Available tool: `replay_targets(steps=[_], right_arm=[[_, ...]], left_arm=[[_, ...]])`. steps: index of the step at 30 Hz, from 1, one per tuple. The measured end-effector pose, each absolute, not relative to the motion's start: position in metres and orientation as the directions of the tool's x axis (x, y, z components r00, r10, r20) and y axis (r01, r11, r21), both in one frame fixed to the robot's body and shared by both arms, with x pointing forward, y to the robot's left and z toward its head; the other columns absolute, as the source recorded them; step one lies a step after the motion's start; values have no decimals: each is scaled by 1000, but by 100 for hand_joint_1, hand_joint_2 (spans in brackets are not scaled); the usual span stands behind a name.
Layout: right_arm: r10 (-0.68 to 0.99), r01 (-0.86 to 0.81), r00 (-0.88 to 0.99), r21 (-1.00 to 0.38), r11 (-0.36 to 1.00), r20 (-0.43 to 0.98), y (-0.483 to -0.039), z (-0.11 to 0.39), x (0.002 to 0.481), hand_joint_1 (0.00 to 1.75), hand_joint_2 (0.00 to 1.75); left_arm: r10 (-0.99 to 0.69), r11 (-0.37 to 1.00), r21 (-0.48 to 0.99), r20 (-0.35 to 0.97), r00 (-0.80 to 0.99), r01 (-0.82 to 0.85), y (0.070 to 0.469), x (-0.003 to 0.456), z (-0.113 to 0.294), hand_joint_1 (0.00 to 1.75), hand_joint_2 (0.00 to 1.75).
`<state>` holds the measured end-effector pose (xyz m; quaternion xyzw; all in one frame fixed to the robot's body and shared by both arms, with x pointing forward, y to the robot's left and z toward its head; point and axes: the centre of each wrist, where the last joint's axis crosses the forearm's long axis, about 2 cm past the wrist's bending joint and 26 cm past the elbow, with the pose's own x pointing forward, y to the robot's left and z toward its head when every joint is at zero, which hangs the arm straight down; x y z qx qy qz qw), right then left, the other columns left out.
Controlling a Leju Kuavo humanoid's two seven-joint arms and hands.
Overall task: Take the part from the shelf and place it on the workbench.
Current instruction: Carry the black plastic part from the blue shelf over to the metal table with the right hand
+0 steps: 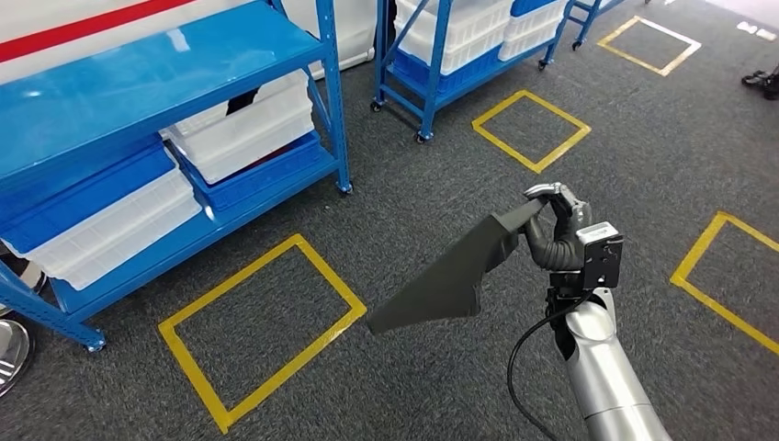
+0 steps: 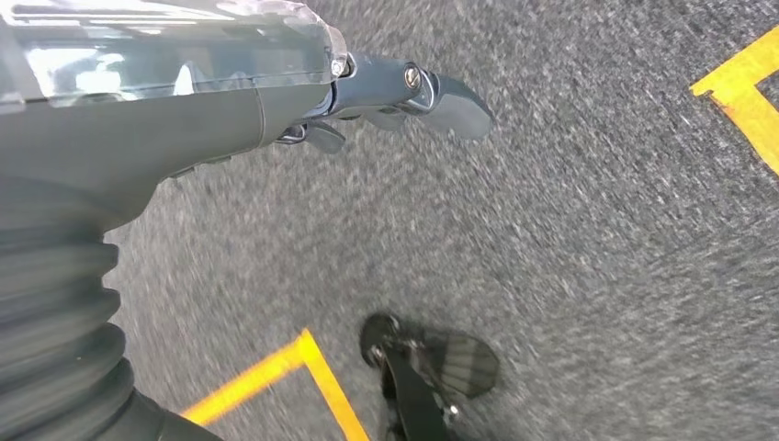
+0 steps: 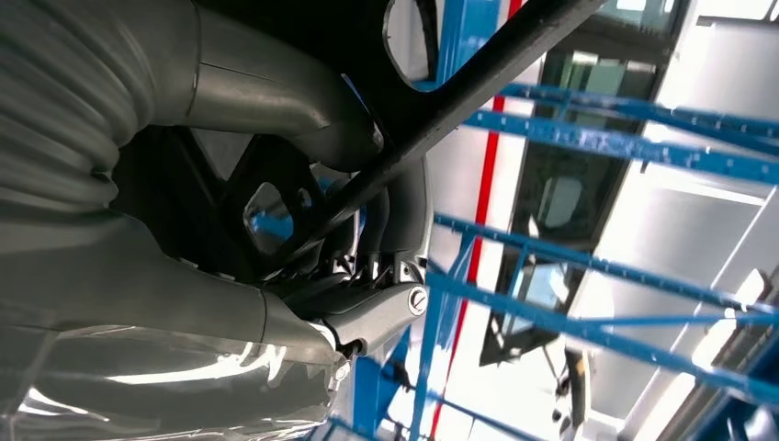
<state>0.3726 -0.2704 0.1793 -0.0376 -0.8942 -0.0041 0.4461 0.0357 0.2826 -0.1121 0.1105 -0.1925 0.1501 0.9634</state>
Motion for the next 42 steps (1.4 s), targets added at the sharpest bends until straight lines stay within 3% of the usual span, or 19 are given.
replay_targets(steps=[42], right_arm=[[95, 99, -604, -44, 994, 791, -274, 173, 362, 175, 175]], left_arm=[[205, 953, 141, 353, 913, -269, 288, 23, -113, 0, 175]])
